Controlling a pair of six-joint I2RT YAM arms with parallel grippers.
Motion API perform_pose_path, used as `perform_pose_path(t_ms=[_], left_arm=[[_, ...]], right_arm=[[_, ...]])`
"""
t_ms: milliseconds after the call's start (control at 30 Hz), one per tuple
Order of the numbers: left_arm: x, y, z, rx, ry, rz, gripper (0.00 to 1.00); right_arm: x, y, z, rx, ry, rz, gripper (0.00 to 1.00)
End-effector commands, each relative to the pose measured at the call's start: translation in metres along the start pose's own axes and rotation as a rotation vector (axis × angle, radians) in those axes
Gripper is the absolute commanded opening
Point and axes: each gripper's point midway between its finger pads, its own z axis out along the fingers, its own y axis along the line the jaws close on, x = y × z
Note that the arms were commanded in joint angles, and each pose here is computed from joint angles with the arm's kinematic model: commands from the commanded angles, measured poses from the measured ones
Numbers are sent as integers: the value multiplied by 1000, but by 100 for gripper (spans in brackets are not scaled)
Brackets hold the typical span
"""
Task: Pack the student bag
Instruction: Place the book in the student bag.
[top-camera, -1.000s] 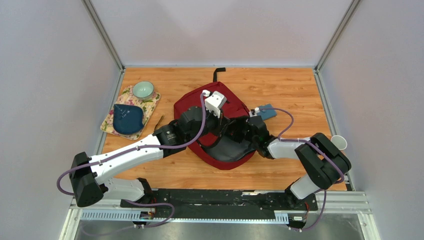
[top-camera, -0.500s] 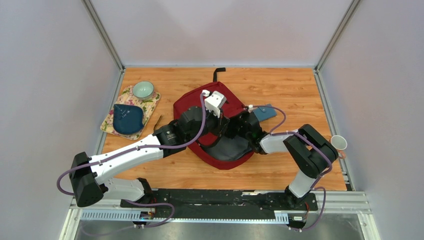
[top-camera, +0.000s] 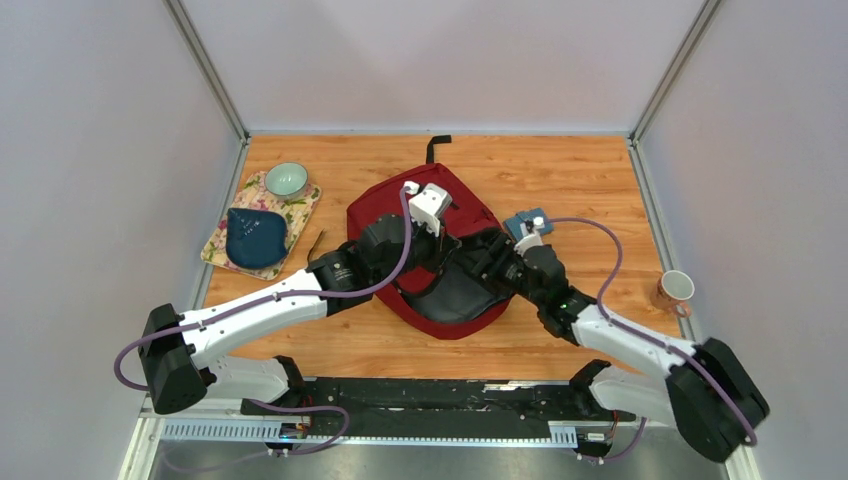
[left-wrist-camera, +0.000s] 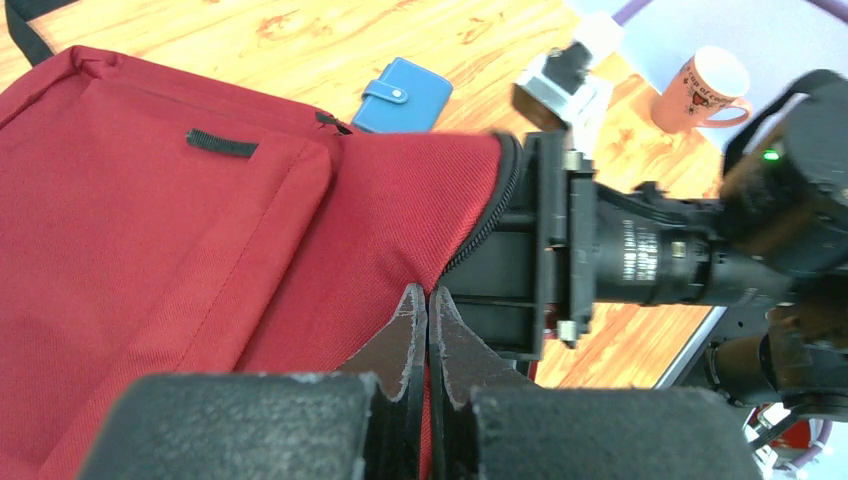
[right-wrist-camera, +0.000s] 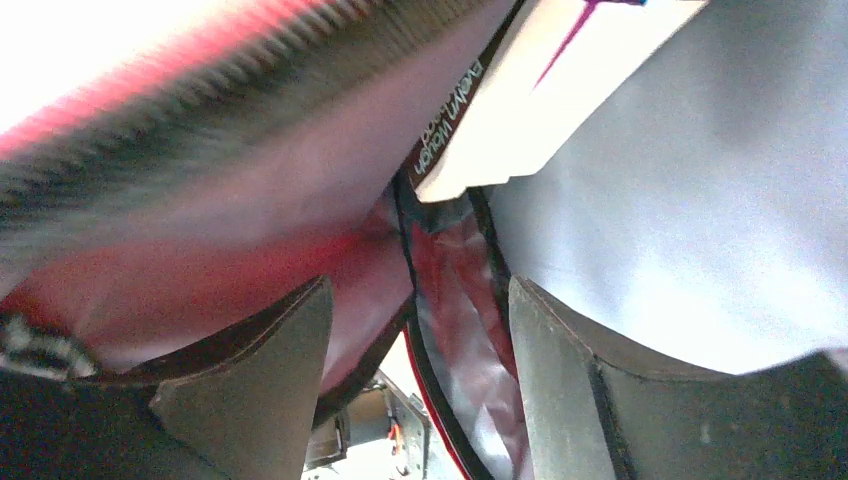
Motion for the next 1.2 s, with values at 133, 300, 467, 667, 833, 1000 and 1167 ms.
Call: perform_pose_path(t_ms=[133,300,467,667,833,1000,1167], left_arm=[[-4,-10,6,41,-24,-23,0],[22,-16,19,67,51,-35,0],[58,-32,38,99,133,-23,0],[119,-32,53,60,257,-61,0],[114,-26,51,33,213,-75,0],[103,-24,50,22,194,-66,0],[107,-29,51,41,214,-69,0]], right_arm=[[-9,-67,-78,305,-115,-108,68],[-45,-64,-127,324,-347,-125,70],[-68,-54,-159,338,-473,-162,72],[-59,-58,-155,363,-409,-164,72],[-48,-59,-142,373,-330,-180,72],[-20,-60,-116,336,-184,-105,67],[-11,-57,-100,344,-109,-105,58]])
